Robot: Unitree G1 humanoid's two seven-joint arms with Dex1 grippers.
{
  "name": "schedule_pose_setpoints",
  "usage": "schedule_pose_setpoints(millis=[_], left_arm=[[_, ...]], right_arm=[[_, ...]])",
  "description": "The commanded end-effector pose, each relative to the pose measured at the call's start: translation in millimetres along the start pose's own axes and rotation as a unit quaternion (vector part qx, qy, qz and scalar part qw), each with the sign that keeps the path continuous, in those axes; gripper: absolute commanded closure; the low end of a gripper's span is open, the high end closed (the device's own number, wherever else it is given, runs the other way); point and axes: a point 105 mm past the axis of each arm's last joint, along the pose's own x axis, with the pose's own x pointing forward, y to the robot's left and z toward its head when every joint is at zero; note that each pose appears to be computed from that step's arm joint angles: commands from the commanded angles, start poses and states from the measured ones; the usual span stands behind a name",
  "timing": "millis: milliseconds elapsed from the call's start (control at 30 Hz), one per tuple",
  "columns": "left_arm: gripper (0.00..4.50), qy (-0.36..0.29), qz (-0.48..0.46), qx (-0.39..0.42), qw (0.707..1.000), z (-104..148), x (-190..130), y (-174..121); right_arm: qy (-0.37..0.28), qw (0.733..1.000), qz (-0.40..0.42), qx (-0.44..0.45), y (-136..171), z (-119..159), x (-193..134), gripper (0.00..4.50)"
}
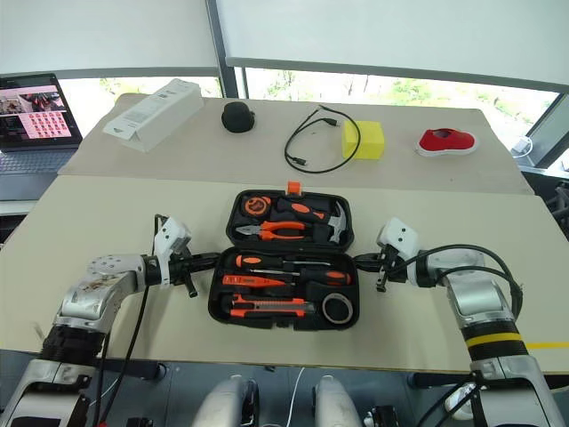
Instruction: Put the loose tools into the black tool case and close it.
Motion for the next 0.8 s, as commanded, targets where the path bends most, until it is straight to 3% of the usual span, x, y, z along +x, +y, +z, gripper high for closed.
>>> schedule_pose_setpoints(millis=[33, 200, 267, 333, 367, 400, 467, 600, 633, 700, 800], left_arm=[[4.50, -0.022, -0.023, 0.016, 0.999, 13.0, -2.1, -10.4], [4.50, -0.032, 0.038, 0.010, 0.999, 17.9, -12.0, 9.8], [3.97, 0.010, 0.070, -0.012, 0.997, 15.4, -21.4, 22.5], [3.65, -0.018, 0.021, -0.049, 0.998, 34.5, -28.5, 11.9], [3.17, -0.031, 0.002, -0.061, 0.998, 42.3, -30.7, 7.3], [3.06, -0.021, 0.009, -0.066, 0.998, 46.4, -32.0, 10.4], [2.42, 0.009, 0.033, -0.071, 0.997, 51.6, -31.3, 17.9], [0.99, 0.013, 0.028, -0.121, 0.992, 67.6, -18.5, 16.3], [0.69, 0.042, 0.046, -0.123, 0.991, 64.9, -13.0, 19.4], [0.03, 0.082, 0.084, -0.133, 0.984, 60.0, -4.0, 27.8], [0.03, 0.081, 0.095, -0.145, 0.981, 64.5, 6.5, 32.0]], right_arm=[[-0.025, 1.000, 0.003, -0.010, 3.3, 14.6, -8.8, 4.45], [-0.008, 0.999, -0.029, 0.029, -8.6, 9.8, -23.9, 4.45], [-0.018, 0.996, -0.036, 0.074, -14.0, 21.7, -34.7, 3.90], [0.001, 0.982, -0.058, 0.177, -20.4, 28.1, -41.1, 3.59], [0.017, 0.973, -0.062, 0.224, -19.6, 28.7, -42.6, 3.08], [0.061, 0.968, -0.063, 0.236, -16.8, 28.0, -42.9, 2.97], [0.124, 0.959, -0.064, 0.249, -12.4, 28.9, -41.8, 2.39], [0.100, 0.949, -0.075, 0.290, -20.7, 51.8, -31.6, 0.95], [0.098, 0.946, -0.081, 0.298, -24.5, 56.1, -28.3, 0.66], [0.098, 0.943, -0.089, 0.306, -30.0, 62.5, -22.1, 0.64], [0.105, 0.938, -0.107, 0.313, -38.6, 63.3, -15.3, 0.64]])
